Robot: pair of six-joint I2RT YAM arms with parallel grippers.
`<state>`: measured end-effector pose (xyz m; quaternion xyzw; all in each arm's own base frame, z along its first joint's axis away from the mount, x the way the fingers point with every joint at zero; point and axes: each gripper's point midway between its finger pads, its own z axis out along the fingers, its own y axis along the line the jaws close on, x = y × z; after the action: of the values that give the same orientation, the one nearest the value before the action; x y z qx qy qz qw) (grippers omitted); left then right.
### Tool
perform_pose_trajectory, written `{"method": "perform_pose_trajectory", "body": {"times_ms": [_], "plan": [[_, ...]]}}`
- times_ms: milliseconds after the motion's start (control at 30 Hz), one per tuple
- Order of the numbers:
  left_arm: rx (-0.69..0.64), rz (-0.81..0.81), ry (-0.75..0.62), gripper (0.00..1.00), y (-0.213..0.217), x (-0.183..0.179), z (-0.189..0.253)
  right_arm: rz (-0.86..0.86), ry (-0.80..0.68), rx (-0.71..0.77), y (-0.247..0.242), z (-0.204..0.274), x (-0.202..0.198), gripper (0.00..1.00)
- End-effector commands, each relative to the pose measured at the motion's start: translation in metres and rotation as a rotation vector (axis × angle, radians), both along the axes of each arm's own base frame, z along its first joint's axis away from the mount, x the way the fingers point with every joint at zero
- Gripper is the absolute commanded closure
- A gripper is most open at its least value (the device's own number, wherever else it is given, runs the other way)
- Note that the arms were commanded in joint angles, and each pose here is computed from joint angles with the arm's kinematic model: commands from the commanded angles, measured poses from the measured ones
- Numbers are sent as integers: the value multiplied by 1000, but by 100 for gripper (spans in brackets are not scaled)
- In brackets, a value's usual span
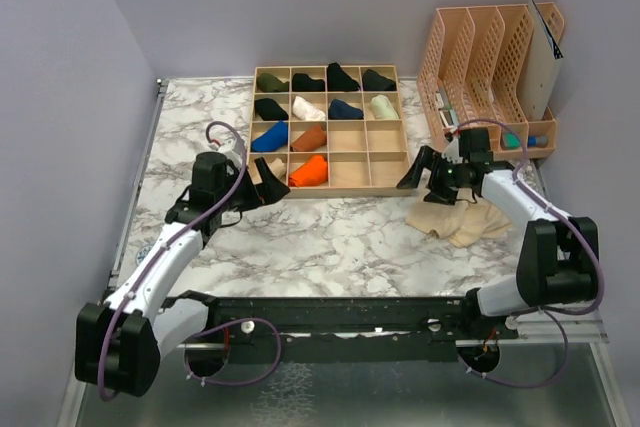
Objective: Roll the underwear
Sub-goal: Move the underwear to the corner of the board.
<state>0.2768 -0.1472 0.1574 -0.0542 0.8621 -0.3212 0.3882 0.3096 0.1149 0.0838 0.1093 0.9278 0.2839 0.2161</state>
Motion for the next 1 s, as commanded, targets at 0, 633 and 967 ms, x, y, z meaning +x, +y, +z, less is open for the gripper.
{"method": "perform_pose_trajectory", "body": {"times_ms": [0,633,967], "plan": [[-64,-141,77,1,-38,-5,-10,14,-82,-74,-8,23,33,0],[-13,-246,165,1,-80,-29,-46,-257,85,-475,-89,-2,-20,22],[-16,-220,159,1,-78,-30,-46,-189,171,-393,-72,-21,-57,37]]}}
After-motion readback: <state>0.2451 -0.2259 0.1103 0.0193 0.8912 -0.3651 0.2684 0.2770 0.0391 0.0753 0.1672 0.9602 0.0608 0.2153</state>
